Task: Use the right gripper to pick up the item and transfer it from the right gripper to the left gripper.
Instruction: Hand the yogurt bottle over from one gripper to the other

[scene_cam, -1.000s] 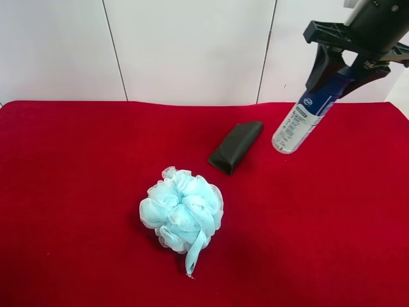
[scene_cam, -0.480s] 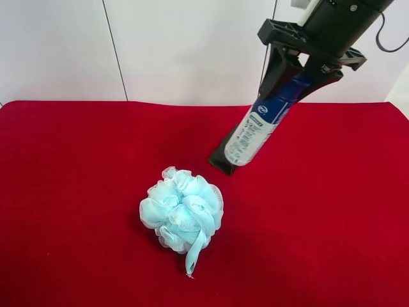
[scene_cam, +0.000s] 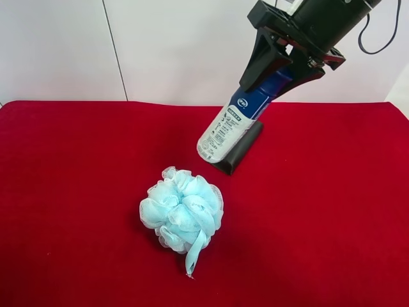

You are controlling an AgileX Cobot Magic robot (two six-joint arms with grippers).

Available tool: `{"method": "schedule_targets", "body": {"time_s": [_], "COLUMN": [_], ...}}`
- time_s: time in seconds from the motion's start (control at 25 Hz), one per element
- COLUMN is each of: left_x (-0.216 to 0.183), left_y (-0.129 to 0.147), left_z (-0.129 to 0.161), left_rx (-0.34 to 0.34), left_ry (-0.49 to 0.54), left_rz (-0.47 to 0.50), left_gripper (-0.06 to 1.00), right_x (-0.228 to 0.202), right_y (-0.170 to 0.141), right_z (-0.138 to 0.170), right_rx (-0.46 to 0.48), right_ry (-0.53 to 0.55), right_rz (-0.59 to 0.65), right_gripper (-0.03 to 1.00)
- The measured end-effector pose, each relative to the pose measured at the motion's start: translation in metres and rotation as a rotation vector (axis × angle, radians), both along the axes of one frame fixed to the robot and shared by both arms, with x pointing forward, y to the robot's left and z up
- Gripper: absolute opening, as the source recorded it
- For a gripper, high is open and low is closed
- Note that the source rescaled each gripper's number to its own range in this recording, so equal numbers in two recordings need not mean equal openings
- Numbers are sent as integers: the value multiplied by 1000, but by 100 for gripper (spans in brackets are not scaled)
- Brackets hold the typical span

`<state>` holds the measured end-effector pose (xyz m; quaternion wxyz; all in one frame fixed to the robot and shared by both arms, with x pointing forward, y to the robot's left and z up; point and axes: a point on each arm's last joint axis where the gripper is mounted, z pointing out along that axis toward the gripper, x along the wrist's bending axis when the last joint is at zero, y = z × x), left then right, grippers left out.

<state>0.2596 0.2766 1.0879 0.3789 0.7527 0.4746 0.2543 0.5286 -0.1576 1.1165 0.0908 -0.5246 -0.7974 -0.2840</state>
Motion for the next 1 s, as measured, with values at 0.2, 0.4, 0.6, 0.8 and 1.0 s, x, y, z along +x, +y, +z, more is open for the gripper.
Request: {"method": "schedule_targets", "body": {"time_s": [0.2, 0.4, 0.6, 0.8, 1.0], "left_x": [12, 26, 44, 62, 83], "left_y": [0, -6, -20, -40, -63], "left_z": [9, 14, 13, 15, 30], "left_rx": [83, 154, 243, 307, 296], "left_ry": [48, 97, 155, 174, 132], "left_rz": [-102, -218, -343, -444, -486], "left_gripper": [100, 100, 100, 100, 100], "right_x": [0, -1, -2, -3, -4], "right_y": [5, 9, 13, 17, 19], "right_z": [3, 7, 10, 15, 16], "right_rx": [61, 125, 177, 235, 263], "right_ry": [-10, -9, -14, -33, -36], "right_rz": [17, 38, 58, 96, 106], "right_gripper": [0, 0, 0, 0, 0]}}
